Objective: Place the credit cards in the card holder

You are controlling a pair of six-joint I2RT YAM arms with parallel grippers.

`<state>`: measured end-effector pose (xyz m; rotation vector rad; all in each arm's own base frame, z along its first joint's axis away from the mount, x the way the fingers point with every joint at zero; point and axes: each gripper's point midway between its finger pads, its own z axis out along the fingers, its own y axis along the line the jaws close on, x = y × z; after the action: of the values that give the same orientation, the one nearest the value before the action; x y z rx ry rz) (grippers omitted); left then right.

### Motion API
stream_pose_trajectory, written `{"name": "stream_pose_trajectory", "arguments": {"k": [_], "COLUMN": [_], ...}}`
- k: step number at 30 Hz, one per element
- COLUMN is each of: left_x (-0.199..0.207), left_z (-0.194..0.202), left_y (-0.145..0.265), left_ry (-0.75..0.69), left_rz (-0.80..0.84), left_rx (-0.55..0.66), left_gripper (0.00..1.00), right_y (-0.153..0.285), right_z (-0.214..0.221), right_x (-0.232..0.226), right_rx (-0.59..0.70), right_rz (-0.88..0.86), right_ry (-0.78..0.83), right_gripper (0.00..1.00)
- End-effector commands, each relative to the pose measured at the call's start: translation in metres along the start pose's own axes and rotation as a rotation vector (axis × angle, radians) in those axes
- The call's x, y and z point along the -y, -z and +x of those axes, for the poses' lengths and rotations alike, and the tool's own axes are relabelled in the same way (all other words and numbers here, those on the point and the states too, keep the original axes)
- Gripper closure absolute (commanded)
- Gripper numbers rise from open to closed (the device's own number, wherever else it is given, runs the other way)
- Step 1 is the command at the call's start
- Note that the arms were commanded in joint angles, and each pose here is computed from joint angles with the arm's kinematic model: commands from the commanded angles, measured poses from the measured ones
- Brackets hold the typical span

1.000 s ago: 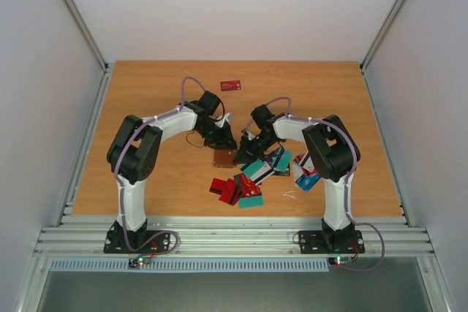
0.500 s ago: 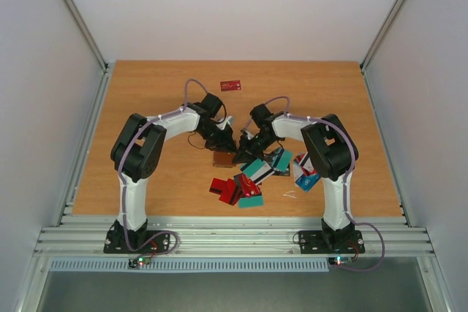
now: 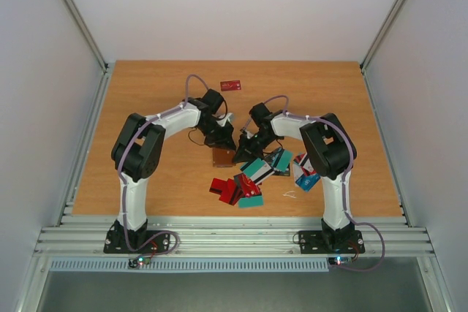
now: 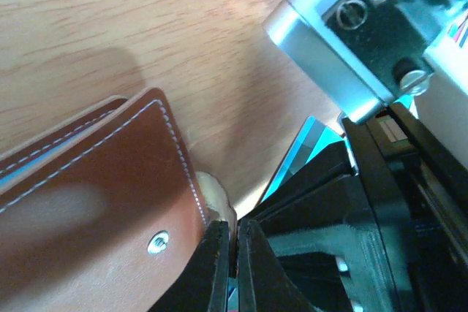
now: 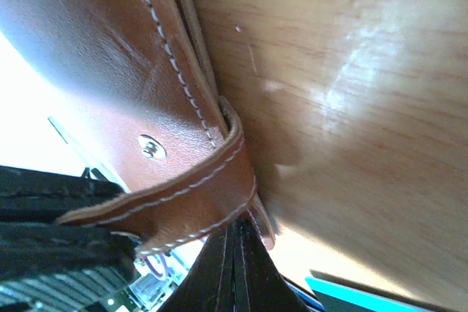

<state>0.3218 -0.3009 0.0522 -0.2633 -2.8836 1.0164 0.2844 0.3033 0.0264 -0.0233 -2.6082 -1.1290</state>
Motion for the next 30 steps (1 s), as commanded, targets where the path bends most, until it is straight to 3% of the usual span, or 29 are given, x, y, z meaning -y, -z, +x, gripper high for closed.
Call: {"name": "stream_pose_trajectory", "arguments": {"k": [1, 16, 22, 30], "left_x": [0.002, -0.022, -0.017, -0.027], "left_z": [0.004, 0.007, 0.001, -0.001], "left_y": [0.011, 0.007, 0.02, 0.022], "left_ry": [-0.011, -0.017, -0.06, -0.099], "left_rz": [-0.049, -0.146, -0.159, -0.144], "left_rx": [-0.011, -0.023, 0.003, -0.008], "left_gripper": [1.0, 1.0, 1.0, 0.99], "right_y": [-0.006, -0.005, 0.014, 0.028], "right_z": [-0.003, -0.004, -0.001, -0.007], "right_x": [0.019, 0.02, -0.013, -0.052], "right_rx": [0.005, -0.001, 0.022, 0.053], "right_rz": [0.075, 0.094, 0.017, -0.106], "right_ry": [-0.034, -0.056, 0.046, 0.128], "right_gripper": [0.99, 0.99, 0.98, 0.88]}}
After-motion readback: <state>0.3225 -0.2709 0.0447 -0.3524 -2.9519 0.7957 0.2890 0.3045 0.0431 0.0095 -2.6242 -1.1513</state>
